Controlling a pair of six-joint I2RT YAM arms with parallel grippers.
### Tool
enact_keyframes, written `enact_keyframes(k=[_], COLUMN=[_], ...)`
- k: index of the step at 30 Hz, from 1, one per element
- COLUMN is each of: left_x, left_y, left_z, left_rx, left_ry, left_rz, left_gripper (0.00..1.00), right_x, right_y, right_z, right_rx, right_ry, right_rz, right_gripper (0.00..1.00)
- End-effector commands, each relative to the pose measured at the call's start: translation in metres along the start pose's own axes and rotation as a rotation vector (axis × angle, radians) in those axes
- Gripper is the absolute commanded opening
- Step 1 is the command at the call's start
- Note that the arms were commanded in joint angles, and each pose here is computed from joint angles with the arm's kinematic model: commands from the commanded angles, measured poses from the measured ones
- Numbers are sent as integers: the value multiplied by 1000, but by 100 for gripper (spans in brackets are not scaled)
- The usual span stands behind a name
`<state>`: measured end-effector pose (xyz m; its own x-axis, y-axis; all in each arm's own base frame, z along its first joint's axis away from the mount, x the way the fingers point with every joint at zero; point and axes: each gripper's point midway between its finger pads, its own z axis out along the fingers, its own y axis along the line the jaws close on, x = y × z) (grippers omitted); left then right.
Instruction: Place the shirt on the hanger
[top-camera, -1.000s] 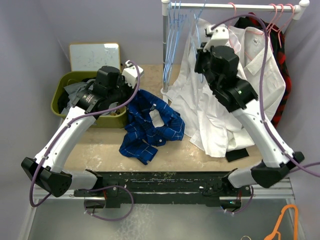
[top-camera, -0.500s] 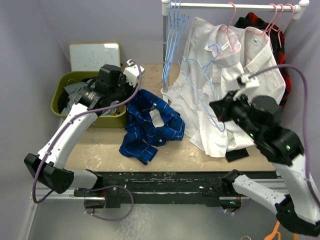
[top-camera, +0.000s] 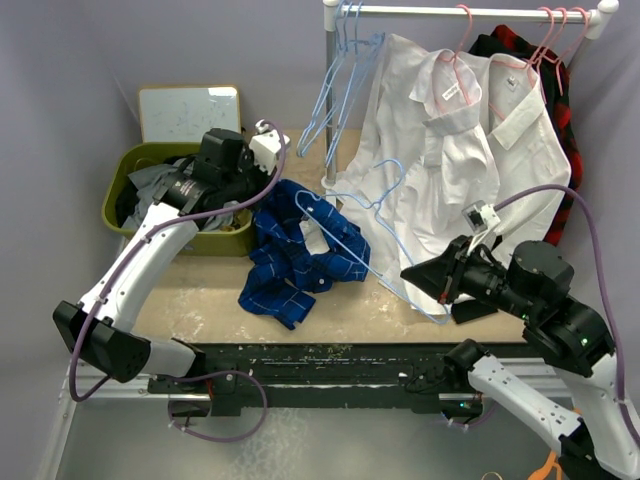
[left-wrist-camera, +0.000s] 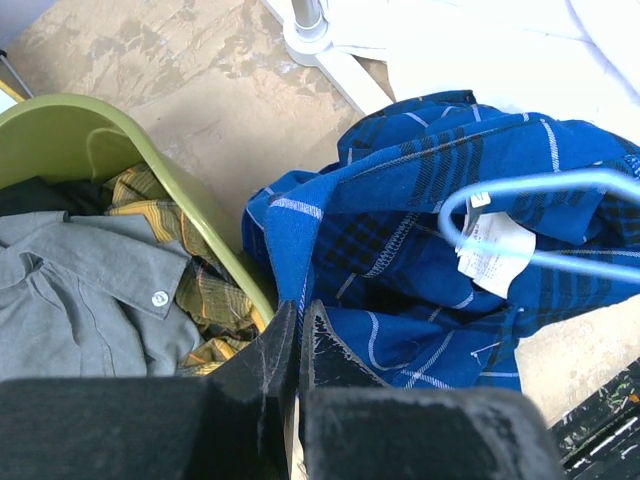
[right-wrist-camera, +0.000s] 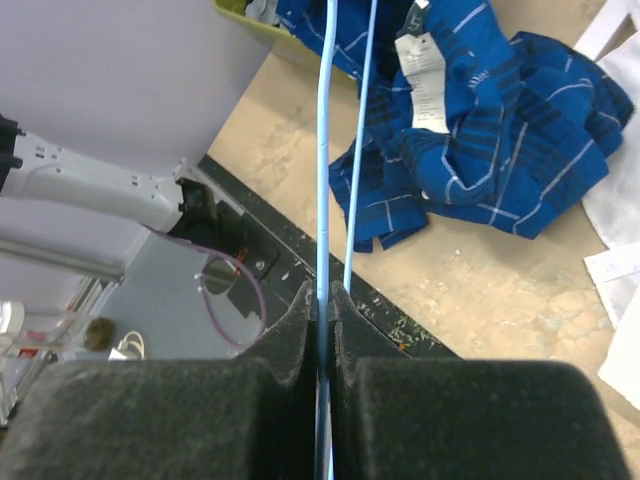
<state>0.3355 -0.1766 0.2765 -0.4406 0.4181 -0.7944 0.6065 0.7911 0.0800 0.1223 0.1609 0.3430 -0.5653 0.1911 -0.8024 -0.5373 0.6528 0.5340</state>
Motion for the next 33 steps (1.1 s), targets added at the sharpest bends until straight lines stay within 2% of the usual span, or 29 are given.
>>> enact_keyframes(k=[1,10,17,24,33], left_x=[-26,-32,-40,-46,-47], left_y=[-2,-24,-37,-50,-42], left_z=[-12,-24,-43,-55,-54], left_rx=[19,141,212,288,247], left_ry=[-83,-113,-146,-162,-161], left_rz=[-4,2,19,25,27], left_gripper=[1,2,2,3,3], right_x=[-5,-11,-16,-27,-46], right_y=[31,27,10,2,-7], right_z=[7,43,60,66,50], right_rx=[-171,-197,-119,-65,61], right_ry=[18,22,19,-23,-41], right_rz=[-13,-35,-66,-71,-87], right_gripper=[0,0,0,0,0])
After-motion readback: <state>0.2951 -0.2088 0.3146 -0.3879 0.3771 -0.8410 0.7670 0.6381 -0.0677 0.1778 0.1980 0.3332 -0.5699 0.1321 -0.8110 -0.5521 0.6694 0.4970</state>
